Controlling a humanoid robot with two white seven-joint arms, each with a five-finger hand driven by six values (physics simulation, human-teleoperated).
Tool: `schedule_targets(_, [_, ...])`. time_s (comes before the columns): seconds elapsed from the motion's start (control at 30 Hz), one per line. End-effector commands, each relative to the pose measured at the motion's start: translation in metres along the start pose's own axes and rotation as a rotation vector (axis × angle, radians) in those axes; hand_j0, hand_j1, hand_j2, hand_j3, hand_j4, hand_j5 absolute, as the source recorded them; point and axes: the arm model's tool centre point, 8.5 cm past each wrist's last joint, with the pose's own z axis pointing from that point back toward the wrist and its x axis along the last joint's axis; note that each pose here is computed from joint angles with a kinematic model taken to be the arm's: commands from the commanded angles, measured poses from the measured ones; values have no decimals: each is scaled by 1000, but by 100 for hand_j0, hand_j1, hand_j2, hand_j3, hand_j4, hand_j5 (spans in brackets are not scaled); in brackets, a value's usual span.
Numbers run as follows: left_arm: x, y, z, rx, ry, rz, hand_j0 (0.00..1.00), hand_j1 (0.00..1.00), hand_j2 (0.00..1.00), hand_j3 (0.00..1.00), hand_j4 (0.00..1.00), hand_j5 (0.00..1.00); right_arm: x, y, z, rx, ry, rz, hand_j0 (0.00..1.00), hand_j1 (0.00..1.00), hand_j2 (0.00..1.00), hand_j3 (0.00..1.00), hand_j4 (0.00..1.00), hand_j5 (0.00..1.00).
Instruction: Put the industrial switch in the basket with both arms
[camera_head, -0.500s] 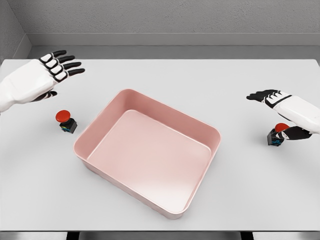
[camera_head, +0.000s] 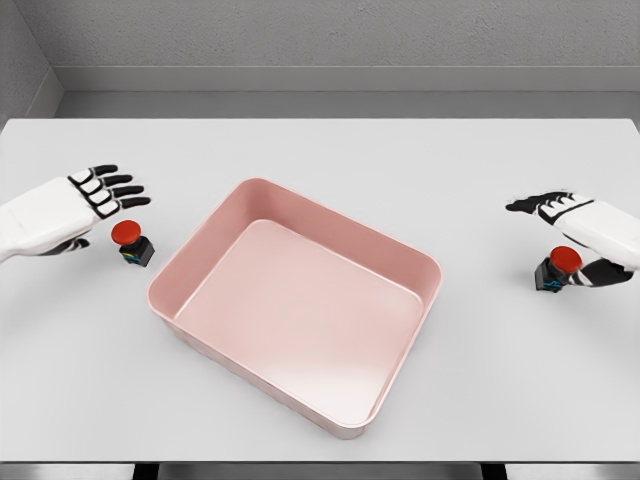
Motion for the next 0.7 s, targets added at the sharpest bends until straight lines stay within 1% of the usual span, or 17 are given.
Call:
schedule_targets(0.0, [-2, 0, 6, -16, 3, 0, 100, 100, 100, 100, 100, 100, -7, 8, 1, 114, 68, -15, 100, 100, 100, 100, 100, 100])
schedule_targets(0.03, [-3, 1, 6, -16, 4, -4, 100, 100, 100, 100, 100, 100, -7, 9, 1, 137, 70, -15, 100, 100, 100, 100, 100, 100])
schedule_targets(0.1, [-1, -3, 4, -41, -4, -4, 100, 100, 100, 100, 100, 100, -9, 11, 2, 187, 94, -22, 100, 100, 100, 100, 100, 100])
schedule_targets(0.13, [0, -4, 2, -37, -5, 3, 100, 100, 100, 100, 100, 100, -9, 10, 2, 220, 93, -19, 100, 100, 100, 100, 100, 100])
schedule_targets(0.2, [6, -7, -6, -33, -23, 12, 100, 100, 100, 100, 100, 100, -11, 8, 1, 244, 105, -22, 100, 100, 100, 100, 100, 100])
schedule_targets(0.3, [15, -16, -20, -49, -56, 30, 100, 100, 100, 100, 100, 100, -12, 10, 0, 249, 108, -30, 100, 100, 100, 100, 100, 100])
schedule_targets(0.33, [21, -20, -27, -49, -76, 37, 100, 100, 100, 100, 100, 100, -15, 11, 1, 250, 139, -42, 100, 100, 100, 100, 100, 100])
schedule_targets(0.43, [25, -25, -27, -67, -88, 40, 100, 100, 100, 100, 100, 100, -15, 10, 1, 248, 142, -42, 100, 100, 100, 100, 100, 100])
schedule_targets(0.5, [27, -27, -27, -74, -93, 41, 100, 100, 100, 100, 100, 100, -16, 10, 1, 248, 142, -41, 98, 98, 98, 98, 98, 98])
schedule_targets(0.53, [27, -27, -27, -75, -93, 41, 100, 100, 100, 100, 100, 100, -15, 10, 1, 247, 140, -42, 88, 88, 88, 88, 88, 88])
schedule_targets(0.6, [25, -24, -28, -65, -91, 40, 100, 100, 100, 100, 100, 100, -15, 10, 1, 249, 141, -43, 77, 77, 77, 77, 77, 77])
schedule_targets(0.63, [24, -23, -28, -65, -91, 36, 93, 93, 93, 93, 93, 93, -16, 10, 1, 249, 142, -43, 67, 67, 67, 67, 67, 67])
schedule_targets(0.67, [23, -20, -29, -58, -89, 35, 80, 80, 80, 80, 80, 80, -17, 11, 1, 249, 145, -44, 59, 59, 59, 59, 59, 59])
